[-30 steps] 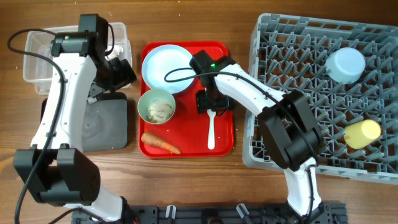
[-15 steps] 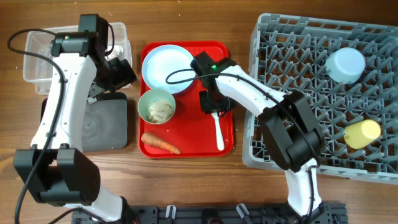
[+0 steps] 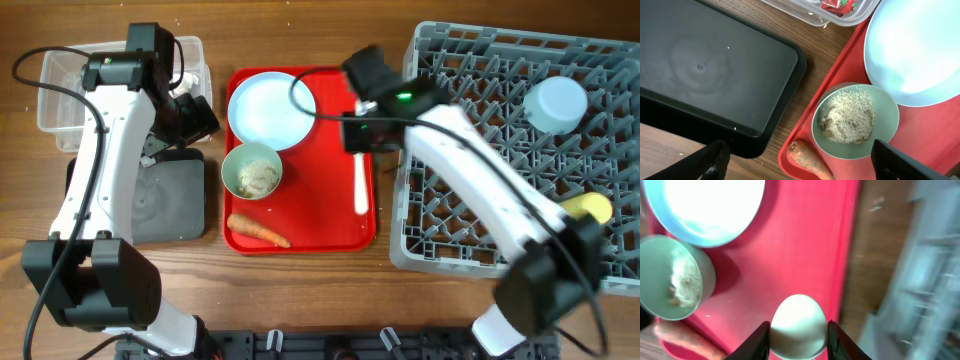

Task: Sort waste into correct bins and load items into the dishwasher rack
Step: 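Place the white spoon in the rack's left edge with right gripper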

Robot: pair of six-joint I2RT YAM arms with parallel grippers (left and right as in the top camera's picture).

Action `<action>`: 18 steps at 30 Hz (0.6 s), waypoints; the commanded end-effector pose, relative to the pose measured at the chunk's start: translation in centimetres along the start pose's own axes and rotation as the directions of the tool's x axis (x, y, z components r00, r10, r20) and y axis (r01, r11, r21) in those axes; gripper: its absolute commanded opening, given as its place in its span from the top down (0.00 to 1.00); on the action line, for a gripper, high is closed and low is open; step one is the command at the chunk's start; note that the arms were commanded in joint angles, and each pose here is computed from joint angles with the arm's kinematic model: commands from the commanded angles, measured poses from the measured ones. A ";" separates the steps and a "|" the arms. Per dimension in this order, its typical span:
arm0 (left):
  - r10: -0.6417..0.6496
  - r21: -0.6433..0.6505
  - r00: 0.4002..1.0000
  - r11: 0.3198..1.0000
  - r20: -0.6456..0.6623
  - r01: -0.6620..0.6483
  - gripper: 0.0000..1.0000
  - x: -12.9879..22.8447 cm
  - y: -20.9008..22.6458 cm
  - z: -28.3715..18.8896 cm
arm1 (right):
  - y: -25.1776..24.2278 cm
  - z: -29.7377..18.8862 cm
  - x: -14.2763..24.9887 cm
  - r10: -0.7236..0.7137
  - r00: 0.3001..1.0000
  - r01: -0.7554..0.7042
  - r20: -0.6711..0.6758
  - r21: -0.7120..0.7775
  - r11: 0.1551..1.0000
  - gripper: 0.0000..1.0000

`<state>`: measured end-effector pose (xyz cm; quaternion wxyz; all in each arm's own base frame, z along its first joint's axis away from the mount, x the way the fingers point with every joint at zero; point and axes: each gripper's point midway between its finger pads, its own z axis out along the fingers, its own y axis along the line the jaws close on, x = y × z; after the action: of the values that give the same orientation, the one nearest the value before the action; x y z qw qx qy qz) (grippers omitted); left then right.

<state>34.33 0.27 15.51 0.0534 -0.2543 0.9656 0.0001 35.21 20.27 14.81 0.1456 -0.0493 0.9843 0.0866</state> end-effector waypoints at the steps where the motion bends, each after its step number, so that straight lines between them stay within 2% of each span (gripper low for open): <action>1: -0.007 0.002 1.000 1.000 -0.005 0.007 0.08 -0.1 -0.1 0.1 | -4.2 -5.0 -1.3 0.041 0.995 -0.042 0.093 0.016 0.999 0.67; 4: -0.007 0.002 1.000 1.000 -0.005 0.007 0.08 -0.1 -0.1 0.1 | -9.6 -5.7 -0.9 0.098 0.994 -0.102 0.056 0.080 0.992 0.66; 7: -0.007 0.002 1.000 1.000 -0.005 0.007 0.08 -0.1 -0.1 0.1 | -12.5 -5.0 0.1 0.154 0.988 -0.155 0.018 0.113 0.981 0.66; 10: -0.007 0.002 1.000 1.000 -0.005 0.007 0.08 -0.1 -0.1 0.1 | -12.9 -3.0 1.5 0.157 0.987 -0.154 -0.021 0.114 0.981 0.66; 15: -0.007 0.000 1.000 1.000 -0.009 0.007 0.08 0.0 0.0 0.1 | -12.3 0.5 1.7 0.153 0.988 -0.153 0.002 0.047 0.987 0.65; 17: -0.007 0.000 1.000 1.000 -0.008 0.007 0.08 0.0 0.0 0.1 | -12.3 0.5 1.5 0.152 0.988 -0.152 0.012 0.045 0.987 0.54; 18: -0.007 0.000 1.000 1.000 -0.009 0.007 0.08 0.0 0.0 0.1 | -12.3 0.5 1.5 0.151 0.988 -0.152 0.013 0.045 0.987 0.53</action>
<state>34.25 0.27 15.50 0.0518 -0.2541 0.9658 0.0008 35.47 7.74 11.86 0.1430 0.0368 0.9870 0.0637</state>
